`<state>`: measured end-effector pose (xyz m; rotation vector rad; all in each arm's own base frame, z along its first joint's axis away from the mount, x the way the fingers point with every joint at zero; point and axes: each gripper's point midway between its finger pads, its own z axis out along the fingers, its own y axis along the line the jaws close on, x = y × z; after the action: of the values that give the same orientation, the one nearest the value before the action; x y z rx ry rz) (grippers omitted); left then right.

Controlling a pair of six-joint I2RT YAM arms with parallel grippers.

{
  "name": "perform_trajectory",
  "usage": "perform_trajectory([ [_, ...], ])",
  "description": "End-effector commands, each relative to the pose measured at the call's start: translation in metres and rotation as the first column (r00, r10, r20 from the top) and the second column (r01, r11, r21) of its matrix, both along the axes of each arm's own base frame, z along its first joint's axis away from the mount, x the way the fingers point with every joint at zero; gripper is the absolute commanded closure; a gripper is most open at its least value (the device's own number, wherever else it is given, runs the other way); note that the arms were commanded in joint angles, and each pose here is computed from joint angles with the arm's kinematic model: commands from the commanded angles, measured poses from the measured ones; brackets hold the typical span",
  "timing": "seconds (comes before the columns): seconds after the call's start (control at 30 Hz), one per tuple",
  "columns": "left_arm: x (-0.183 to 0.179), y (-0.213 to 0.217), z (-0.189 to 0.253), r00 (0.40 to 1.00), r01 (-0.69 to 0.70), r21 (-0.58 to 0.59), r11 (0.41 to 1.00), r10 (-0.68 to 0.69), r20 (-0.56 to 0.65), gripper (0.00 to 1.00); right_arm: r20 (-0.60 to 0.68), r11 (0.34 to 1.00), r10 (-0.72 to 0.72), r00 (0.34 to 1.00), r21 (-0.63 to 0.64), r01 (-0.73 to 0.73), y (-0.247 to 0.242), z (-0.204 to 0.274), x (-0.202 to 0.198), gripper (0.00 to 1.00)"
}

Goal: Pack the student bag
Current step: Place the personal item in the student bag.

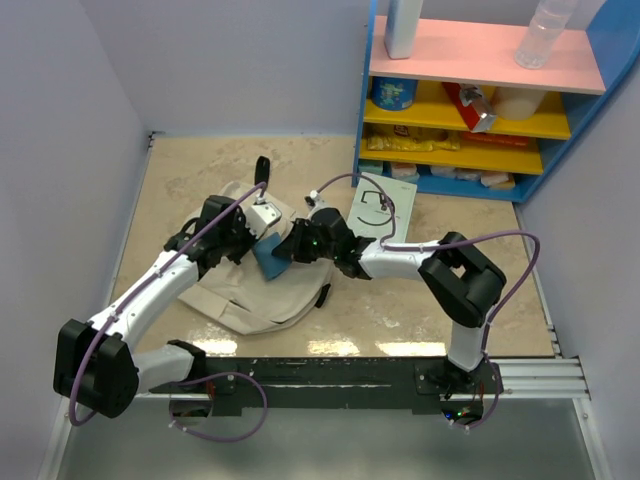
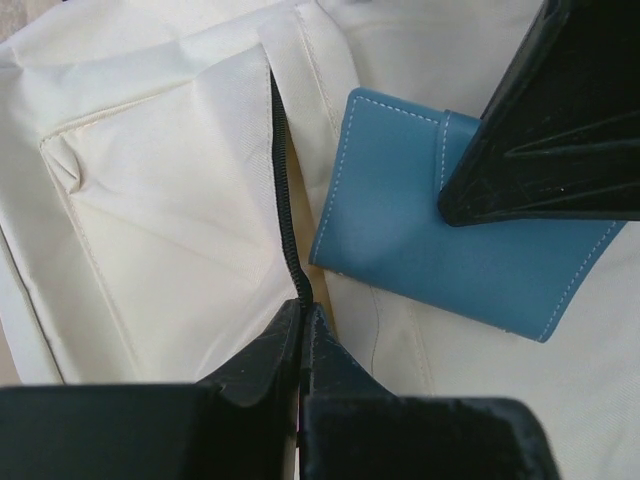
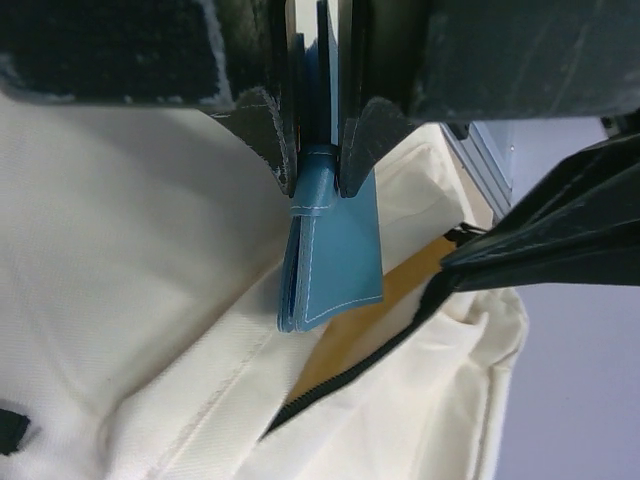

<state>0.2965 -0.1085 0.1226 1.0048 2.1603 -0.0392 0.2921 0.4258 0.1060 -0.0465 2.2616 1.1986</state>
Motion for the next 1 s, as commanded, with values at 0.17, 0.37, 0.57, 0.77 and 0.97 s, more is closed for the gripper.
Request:
perform_trajectory([
  [0.17,0.004,-0.021,0.027,0.996,0.067,-0.104,0.992,-0.060,0.067,1.00,-0.062,0.999,0.001,0.998,0.038,0.001,0.001,-0.015,-0.011,1.00],
  [0.37,-0.021,-0.043,0.015,0.972,0.231,-0.170,0.958,-0.234,0.001,1.00,-0.009,0.986,-0.034,0.999,0.161,0.035,0.026,0.026,0.013,1.00],
  [0.57,-0.035,-0.057,0.011,0.941,0.327,-0.220,0.919,-0.338,-0.014,1.00,0.035,0.956,-0.104,0.994,0.278,0.090,0.033,0.059,0.025,1.00],
  [0.77,-0.038,-0.064,0.010,0.922,0.367,-0.246,0.897,-0.386,-0.029,1.00,0.056,0.920,-0.175,0.983,0.364,0.143,0.026,0.074,0.029,1.00],
  [0.97,-0.031,-0.061,0.013,0.930,0.356,-0.225,0.907,-0.367,-0.010,1.00,0.057,0.876,-0.225,0.973,0.450,0.176,0.008,0.088,0.023,1.00],
])
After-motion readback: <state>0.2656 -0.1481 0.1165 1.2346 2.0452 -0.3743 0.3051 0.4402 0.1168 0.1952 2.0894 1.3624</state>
